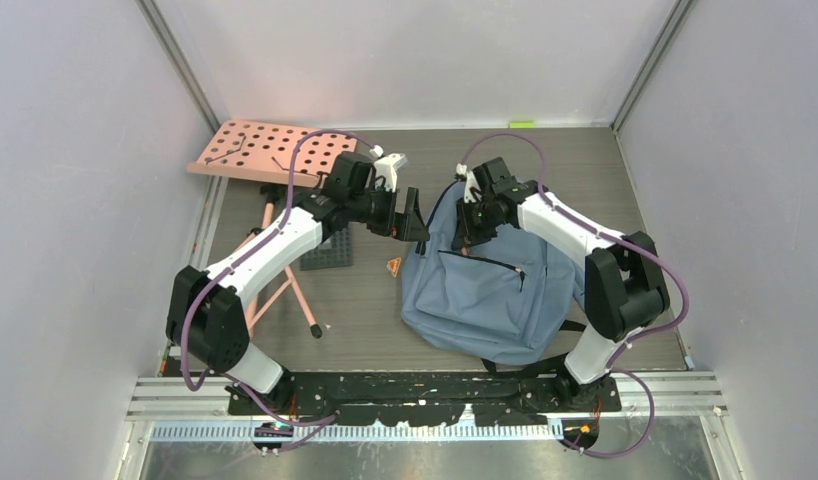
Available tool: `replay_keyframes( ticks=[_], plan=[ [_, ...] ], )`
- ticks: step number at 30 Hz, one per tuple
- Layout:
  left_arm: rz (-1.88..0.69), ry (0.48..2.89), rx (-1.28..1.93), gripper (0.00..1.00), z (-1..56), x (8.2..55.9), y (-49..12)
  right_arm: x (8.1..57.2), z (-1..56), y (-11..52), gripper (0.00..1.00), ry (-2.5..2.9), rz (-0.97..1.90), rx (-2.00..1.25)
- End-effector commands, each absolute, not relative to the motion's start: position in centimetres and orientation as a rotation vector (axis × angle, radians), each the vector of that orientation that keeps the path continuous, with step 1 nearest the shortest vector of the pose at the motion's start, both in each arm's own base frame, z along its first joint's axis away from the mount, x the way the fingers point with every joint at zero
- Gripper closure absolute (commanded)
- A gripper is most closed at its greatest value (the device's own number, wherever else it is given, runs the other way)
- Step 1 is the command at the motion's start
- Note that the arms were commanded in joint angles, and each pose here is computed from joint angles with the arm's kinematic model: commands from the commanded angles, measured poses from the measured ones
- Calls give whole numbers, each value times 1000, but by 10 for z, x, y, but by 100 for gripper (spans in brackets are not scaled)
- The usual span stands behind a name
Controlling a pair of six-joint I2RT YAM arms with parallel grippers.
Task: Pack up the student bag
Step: Place the stationery in the student bag.
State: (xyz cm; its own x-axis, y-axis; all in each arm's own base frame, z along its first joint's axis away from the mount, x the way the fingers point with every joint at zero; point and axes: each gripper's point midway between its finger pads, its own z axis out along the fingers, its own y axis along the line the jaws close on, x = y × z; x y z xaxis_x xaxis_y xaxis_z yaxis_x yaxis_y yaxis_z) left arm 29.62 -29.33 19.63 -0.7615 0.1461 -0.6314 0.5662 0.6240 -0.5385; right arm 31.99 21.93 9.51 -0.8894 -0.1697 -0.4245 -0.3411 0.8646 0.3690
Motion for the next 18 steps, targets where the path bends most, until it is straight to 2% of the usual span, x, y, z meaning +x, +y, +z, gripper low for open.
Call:
replay_keyframes(
  ticks=[1, 12, 18],
  plan=[
    [-1034, 2239, 584, 10, 217, 300, -298, 303, 122, 230, 99, 2608, 748, -432],
    [-1043, 2238, 582, 10, 217, 299, -299, 243, 102, 226, 99, 2769, 837, -537],
    [-1042, 2240, 583, 10, 217, 299, -299, 253, 107, 223, 71, 2745, 730, -493]
  ],
)
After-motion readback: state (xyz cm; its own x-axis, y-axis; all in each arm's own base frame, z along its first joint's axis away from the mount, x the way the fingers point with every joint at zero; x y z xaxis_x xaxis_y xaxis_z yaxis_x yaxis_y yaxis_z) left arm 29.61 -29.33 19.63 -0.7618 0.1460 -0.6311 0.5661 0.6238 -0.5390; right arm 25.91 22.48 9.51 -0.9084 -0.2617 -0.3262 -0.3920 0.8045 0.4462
